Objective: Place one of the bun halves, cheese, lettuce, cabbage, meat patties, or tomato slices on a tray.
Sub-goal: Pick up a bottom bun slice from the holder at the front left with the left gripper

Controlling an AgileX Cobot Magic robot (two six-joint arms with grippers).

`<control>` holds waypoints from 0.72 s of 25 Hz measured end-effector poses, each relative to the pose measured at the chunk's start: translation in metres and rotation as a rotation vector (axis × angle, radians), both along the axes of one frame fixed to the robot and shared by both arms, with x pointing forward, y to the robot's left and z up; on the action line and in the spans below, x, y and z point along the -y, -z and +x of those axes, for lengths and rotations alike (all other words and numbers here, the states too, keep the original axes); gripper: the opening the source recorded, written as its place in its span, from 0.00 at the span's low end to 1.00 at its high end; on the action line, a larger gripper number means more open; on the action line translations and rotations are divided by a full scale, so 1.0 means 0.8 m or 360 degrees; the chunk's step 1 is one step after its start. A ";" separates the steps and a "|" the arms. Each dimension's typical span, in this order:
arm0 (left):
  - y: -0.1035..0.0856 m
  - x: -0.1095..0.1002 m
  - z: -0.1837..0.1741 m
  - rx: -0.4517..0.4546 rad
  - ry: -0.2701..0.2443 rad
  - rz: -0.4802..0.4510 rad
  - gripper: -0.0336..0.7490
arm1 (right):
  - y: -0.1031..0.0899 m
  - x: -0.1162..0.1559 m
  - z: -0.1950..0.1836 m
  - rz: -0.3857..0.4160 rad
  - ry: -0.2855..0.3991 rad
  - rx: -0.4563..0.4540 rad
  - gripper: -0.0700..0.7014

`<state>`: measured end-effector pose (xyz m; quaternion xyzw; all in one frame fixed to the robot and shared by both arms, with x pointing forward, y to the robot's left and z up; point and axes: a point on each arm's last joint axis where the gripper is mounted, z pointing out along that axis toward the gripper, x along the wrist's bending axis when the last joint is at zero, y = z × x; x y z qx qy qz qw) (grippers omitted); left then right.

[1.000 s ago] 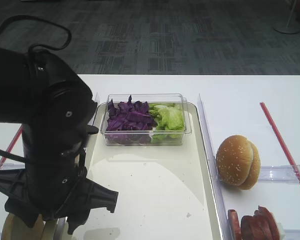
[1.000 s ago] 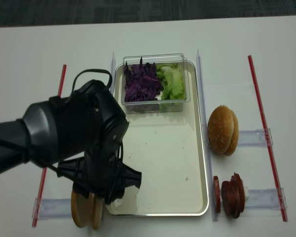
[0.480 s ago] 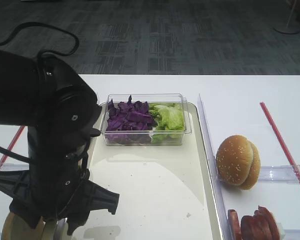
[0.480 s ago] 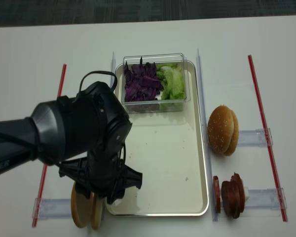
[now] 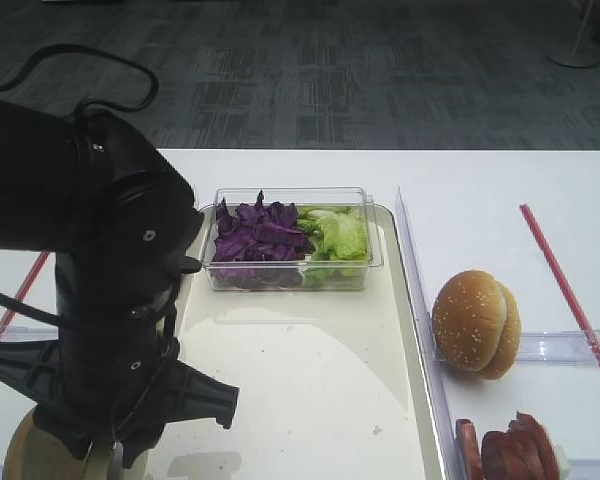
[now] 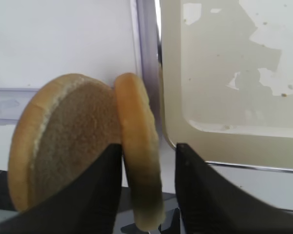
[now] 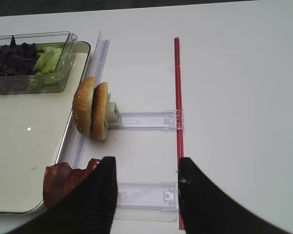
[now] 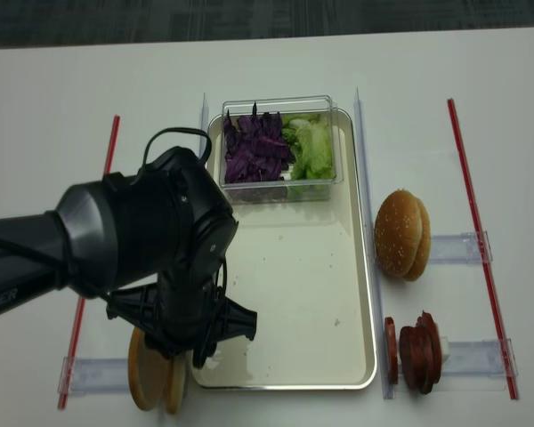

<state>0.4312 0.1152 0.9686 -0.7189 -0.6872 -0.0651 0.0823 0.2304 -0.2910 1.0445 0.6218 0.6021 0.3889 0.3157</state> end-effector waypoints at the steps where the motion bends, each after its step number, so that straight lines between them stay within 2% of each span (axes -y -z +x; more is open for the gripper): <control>1: 0.000 0.000 0.000 0.0000 0.0000 0.0000 0.36 | 0.000 0.000 0.000 0.0000 0.0000 0.0000 0.53; 18: -0.001 -0.003 0.000 0.0000 0.0024 0.0046 0.20 | 0.000 0.000 0.000 0.0000 0.0000 0.0000 0.53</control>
